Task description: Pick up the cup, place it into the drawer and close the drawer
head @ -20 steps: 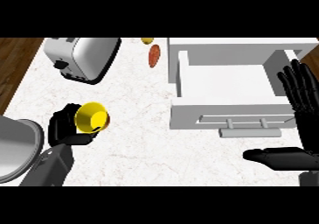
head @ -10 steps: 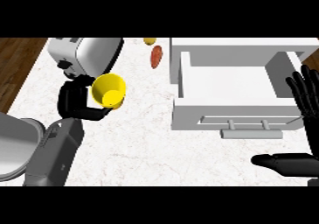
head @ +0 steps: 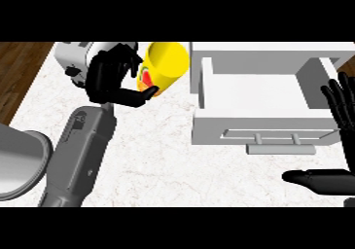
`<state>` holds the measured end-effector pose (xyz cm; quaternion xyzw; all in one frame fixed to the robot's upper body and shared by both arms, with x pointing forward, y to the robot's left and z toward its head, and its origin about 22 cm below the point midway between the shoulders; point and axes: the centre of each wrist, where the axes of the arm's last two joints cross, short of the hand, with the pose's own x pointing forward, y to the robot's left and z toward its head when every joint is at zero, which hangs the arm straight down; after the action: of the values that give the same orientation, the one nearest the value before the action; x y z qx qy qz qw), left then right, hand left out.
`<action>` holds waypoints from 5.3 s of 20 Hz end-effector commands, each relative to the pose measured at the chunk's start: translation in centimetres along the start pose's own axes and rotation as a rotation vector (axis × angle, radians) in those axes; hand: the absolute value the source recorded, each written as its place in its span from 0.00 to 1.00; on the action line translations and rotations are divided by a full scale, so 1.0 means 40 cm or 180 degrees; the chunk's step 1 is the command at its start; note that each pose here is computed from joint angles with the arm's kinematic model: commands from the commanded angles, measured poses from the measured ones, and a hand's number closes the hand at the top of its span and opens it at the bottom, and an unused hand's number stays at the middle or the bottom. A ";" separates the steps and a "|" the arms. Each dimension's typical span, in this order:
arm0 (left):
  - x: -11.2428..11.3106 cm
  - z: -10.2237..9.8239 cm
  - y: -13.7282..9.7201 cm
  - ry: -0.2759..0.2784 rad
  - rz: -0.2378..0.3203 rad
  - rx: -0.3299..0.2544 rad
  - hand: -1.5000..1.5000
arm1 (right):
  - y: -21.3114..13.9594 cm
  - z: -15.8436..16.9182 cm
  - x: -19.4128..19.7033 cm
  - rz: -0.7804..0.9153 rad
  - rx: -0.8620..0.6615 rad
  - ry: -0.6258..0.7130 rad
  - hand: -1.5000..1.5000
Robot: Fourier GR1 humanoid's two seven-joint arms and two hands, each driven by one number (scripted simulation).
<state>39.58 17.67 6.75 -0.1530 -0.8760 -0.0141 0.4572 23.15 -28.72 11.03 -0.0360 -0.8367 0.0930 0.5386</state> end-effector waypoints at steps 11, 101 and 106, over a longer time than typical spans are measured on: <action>0.082 -0.227 -0.255 0.0212 -0.0351 -0.0113 1.00 | -0.032 -0.025 -0.006 -0.0026 0.0044 -0.0049 0.00; 0.232 0.073 0.147 0.0847 -0.0466 0.0378 0.00 | 0.268 -0.221 -0.325 0.2891 0.1743 0.0332 1.00; 0.207 0.110 0.186 0.0824 -0.0465 0.0458 0.00 | 0.234 -0.273 -0.388 0.2826 0.1750 0.0415 1.00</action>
<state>34.15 26.14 11.21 -0.0559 -0.8171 -0.0035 0.5737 37.12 -20.86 0.33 -0.2564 -0.6605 0.5241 0.4726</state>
